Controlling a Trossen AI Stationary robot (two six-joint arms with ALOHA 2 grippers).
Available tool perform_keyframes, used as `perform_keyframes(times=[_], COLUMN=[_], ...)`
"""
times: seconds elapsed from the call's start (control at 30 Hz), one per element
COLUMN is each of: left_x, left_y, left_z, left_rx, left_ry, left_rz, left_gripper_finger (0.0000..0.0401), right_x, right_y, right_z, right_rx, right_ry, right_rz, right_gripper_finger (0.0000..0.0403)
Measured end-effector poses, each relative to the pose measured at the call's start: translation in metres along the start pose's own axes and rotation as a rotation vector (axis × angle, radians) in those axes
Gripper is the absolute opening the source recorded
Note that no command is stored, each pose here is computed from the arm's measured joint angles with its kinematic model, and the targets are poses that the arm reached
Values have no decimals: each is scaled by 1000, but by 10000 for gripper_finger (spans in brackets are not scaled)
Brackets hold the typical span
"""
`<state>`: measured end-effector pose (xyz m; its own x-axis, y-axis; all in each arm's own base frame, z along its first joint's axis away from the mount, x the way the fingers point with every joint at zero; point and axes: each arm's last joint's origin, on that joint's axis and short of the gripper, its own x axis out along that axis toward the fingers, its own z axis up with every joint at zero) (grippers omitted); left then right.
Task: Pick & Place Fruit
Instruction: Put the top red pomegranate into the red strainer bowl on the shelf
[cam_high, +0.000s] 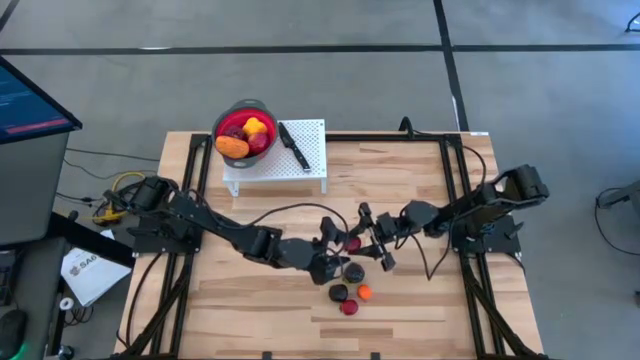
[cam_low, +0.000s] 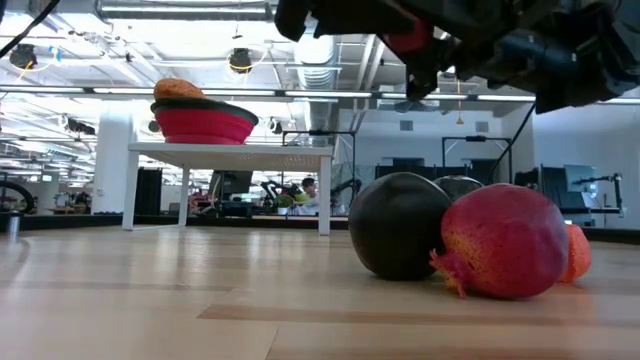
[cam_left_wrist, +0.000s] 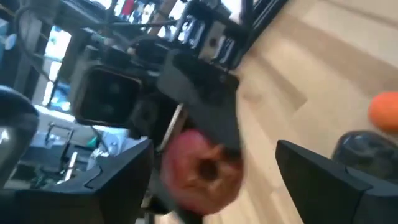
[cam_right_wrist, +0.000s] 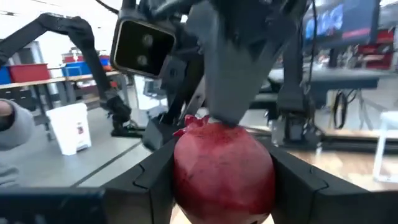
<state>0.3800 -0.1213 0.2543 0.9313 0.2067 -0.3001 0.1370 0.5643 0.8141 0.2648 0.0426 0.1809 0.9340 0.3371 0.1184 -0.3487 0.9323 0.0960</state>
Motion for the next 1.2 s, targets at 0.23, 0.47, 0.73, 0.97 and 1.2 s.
perform_keyframes(times=[0.23, 0.47, 0.73, 0.97, 1.2], left_x=[0, 0, 7, 7, 7], left_y=[0, 2, 7, 7, 7], left_z=[-3, -3, -10, -10, -10], left_rx=[-3, -17, -106, -107, -108], left_ry=[56, 60, 42, 27, 27], left_rz=[56, 76, 62, 53, 51], left_gripper_finger=[315, 291, 276, 263, 202], right_x=[1, 0, 0, 0, 1], right_y=[-8, -8, -8, -8, -8], right_z=[3, 4, 4, 4, 4], right_rx=[56, 56, 56, 56, 56], right_ry=[-6, -10, -10, -10, -12], right_rz=[0, -1, -1, -1, -1], right_gripper_finger=[198, 195, 202, 200, 214])
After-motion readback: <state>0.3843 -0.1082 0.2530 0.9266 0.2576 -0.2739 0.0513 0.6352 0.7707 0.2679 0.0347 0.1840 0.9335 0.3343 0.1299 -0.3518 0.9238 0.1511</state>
